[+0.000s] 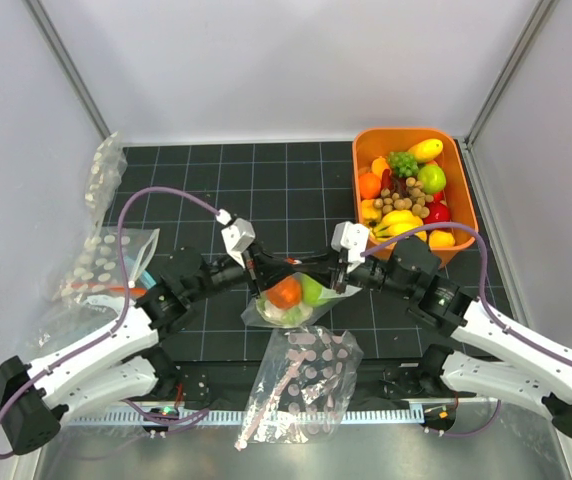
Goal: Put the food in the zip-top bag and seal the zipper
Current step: Zip the zipper food storage bag at the center of the board.
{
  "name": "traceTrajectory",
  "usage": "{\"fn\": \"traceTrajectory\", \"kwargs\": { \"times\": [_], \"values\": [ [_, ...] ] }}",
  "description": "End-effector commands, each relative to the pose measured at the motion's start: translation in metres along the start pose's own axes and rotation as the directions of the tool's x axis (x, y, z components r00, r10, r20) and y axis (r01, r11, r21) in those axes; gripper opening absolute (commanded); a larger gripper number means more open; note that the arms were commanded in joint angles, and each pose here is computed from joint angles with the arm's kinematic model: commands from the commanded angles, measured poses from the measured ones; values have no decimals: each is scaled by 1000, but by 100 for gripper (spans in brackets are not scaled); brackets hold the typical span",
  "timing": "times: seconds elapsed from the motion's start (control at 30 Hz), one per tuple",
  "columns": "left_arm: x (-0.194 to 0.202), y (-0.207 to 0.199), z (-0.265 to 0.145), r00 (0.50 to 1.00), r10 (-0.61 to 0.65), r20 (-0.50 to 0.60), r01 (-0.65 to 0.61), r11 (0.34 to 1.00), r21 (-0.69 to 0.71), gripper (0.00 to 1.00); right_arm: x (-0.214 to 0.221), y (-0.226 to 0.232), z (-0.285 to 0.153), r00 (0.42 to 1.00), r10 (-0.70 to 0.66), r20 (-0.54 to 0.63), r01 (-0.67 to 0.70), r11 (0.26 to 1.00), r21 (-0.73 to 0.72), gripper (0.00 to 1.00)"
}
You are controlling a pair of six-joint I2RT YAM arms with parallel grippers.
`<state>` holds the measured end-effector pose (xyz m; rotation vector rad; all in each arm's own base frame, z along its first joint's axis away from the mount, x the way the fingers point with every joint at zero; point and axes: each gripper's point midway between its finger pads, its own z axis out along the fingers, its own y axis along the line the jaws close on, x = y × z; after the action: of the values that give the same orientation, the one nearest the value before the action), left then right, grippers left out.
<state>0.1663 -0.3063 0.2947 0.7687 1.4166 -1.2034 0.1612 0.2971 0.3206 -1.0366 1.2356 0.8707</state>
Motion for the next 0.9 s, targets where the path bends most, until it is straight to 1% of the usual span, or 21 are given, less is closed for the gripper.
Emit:
{"fn": "traceTrajectory", "kwargs": {
  "times": [0.0, 0.07, 0.13, 0.2, 0.23, 0.3, 0.33, 0.37, 0.4, 0.43, 0.47, 0.5, 0.53, 0.57, 0.6, 0.63, 0.67, 0.7, 0.77, 0.8, 0.87],
  "values": [
    [-46, 17, -15, 982, 33, 187, -7, 991, -136, 0, -10, -7, 3, 1000, 1, 11, -1, 1000, 28, 1],
    [-45, 29, -23, 977, 30, 211, 13, 980, -201, 0, -8, -9, 5, 1000, 4, -1, -4, 999, 38, 1],
    [-56, 41, -39, 958, 39, 283, 45, 958, -284, 0, -5, -14, 6, 1000, 10, -13, -10, 998, 65, 1],
    [-59, 49, -57, 940, 50, 339, 73, 937, -341, 0, -1, -20, 6, 999, 18, -30, -15, 995, 102, 1],
    [-66, 59, -69, 920, 68, 386, 102, 909, -404, 0, -1, -22, 6, 999, 20, -35, -16, 994, 112, 1],
    [-60, 71, -85, 907, 81, 412, 137, 870, -474, 0, 1, -24, 6, 999, 22, -42, -16, 993, 120, 1],
    [-67, 73, -101, 886, 101, 452, 162, 847, -507, 0, 1, -26, 6, 999, 23, -43, -17, 991, 132, 1],
    [-68, 87, -117, 869, 124, 479, 208, 787, -580, 0, 2, -29, 6, 999, 24, -46, -17, 989, 146, 1],
    [-62, 95, -128, 864, 135, 485, 234, 746, -623, 0, 3, -30, 6, 998, 26, -51, -17, 988, 154, 1],
    [-67, 96, -143, 836, 149, 528, 273, 722, -635, 0, 4, -32, 5, 998, 27, -52, -19, 986, 163, 1],
    [-68, 105, -160, 811, 172, 560, 324, 664, -674, 0, 5, -35, 4, 998, 32, -57, -21, 982, 187, 1],
    [-67, 109, -170, 793, 183, 581, 357, 634, -686, 1, 6, -38, 4, 997, 36, -61, -23, 979, 202, 1],
    [-59, 116, -178, 787, 187, 587, 385, 595, -705, 0, 8, -42, 3, 997, 38, -68, -22, 974, 224, 1],
    [-61, 122, -201, 720, 200, 665, 497, 521, -694, 0, 9, -47, 2, 996, 43, -74, -23, 966, 257, 1],
    [-57, 126, -210, 696, 203, 689, 543, 480, -689, 0, 10, -51, 1, 996, 44, -78, -21, 961, 275, 1],
    [-51, 130, -218, 684, 200, 701, 578, 437, -689, 0, 12, -53, 1, 995, 50, -82, -25, 957, 290, 1],
    [-51, 131, -227, 649, 205, 732, 621, 413, -667, 1, 12, -57, -1, 995, 52, -82, -24, 949, 315, 1],
    [-50, 132, -229, 641, 205, 740, 633, 404, -660, 0, 12, -57, -1, 995, 54, -83, -25, 948, 316, 1],
    [-49, 132, -231, 640, 202, 741, 640, 394, -660, 0, 13, -65, -6, 995, 57, -82, -23, 932, 362, 1],
    [-46, 134, -233, 646, 207, 735, 644, 370, -670, 0, 13, -69, -8, 995, 57, -83, -21, 922, 387, 1],
    [-45, 136, -237, 639, 212, 739, 658, 348, -668, 0, 12, -73, -15, 996, 54, -72, -19, 908, 419, 1]
  ]
}}
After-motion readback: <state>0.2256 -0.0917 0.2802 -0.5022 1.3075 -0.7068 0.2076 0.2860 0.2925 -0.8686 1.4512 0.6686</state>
